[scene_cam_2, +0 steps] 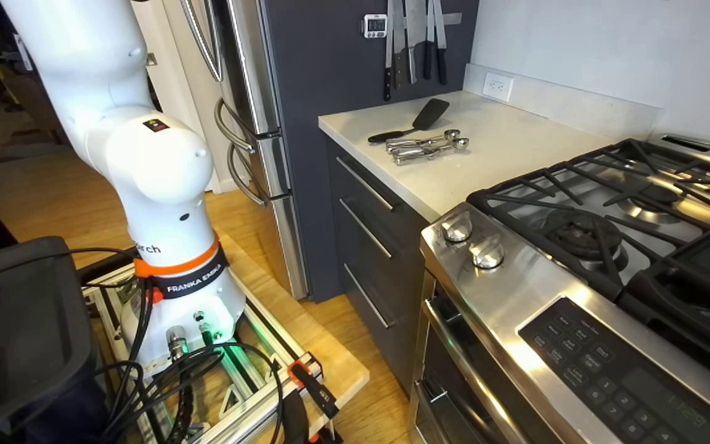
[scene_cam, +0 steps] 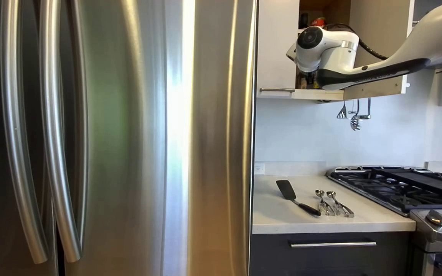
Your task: Close the top left cabinet door
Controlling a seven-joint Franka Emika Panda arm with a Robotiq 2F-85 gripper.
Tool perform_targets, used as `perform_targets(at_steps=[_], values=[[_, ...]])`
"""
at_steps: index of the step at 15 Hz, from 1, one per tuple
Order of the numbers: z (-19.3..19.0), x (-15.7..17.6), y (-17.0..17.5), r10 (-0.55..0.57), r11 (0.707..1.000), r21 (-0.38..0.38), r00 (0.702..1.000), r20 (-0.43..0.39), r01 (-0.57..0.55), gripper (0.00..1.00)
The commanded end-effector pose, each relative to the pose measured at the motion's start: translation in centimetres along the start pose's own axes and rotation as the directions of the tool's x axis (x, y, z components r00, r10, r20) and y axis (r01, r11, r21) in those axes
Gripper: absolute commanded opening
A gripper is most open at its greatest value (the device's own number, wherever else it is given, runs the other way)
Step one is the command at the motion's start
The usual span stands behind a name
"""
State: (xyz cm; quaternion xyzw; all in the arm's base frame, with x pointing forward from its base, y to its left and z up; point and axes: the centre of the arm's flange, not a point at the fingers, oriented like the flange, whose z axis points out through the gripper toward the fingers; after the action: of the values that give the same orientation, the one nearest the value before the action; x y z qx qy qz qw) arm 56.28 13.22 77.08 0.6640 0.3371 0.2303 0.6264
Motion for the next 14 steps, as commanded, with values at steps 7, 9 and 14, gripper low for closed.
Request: perform_targets(at_steps=[7, 9, 14], values=[[-3.4, -7.1, -1.9, 0.007, 0.867, 0.498, 0.997, -0.073, 0.030, 1.00], [-5.2, -8.3, -2.0, 0.031, 0.806, 0.591, 0.995, -0.091, 0.028, 1.00], [-7.8, -12.9, -3.4, 0.024, 0.602, 0.799, 0.999, -0.026, 0.006, 1.00]])
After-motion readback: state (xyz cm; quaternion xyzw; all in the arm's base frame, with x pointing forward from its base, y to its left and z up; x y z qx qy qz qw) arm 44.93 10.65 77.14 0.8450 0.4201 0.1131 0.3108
